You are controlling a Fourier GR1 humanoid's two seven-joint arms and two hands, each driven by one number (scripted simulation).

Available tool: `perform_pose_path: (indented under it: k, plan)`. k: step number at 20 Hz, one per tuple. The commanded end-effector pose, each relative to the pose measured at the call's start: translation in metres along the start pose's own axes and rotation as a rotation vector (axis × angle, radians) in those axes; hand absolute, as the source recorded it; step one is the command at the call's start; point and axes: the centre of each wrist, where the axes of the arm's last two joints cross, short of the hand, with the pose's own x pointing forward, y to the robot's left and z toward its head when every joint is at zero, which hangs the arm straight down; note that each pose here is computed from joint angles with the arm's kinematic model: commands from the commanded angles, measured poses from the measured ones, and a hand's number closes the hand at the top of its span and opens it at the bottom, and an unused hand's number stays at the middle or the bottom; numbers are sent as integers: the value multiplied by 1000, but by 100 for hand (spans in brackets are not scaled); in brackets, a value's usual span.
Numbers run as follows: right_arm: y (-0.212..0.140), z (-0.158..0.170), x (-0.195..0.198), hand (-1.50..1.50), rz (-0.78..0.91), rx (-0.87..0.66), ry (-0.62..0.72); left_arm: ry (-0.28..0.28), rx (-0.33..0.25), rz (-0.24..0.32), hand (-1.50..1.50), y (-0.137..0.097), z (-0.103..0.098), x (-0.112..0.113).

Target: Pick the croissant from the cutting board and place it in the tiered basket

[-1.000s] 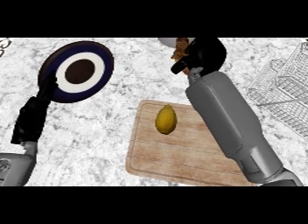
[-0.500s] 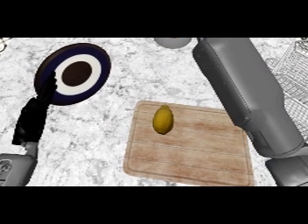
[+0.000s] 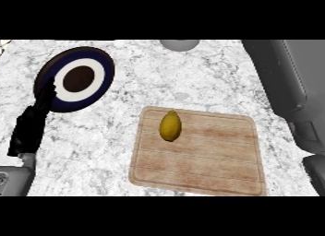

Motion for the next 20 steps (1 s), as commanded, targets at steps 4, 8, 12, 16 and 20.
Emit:
perform_pose_path:
  k: [4,8,12,16,20]
  plan:
    - [-2,-29,-19,150,129,17,74,-15,-8,-7,0,-3,5,7]
    - [3,-56,-54,150,312,-31,93,-1,10,1,0,-16,11,-7]
    - [11,-78,-89,150,507,-69,131,5,17,-9,0,-2,5,-8]
    - [-8,-99,-110,150,514,-102,150,6,19,-1,0,-15,-1,8]
    - [-17,-104,-137,150,534,-39,117,13,6,2,0,9,10,0]
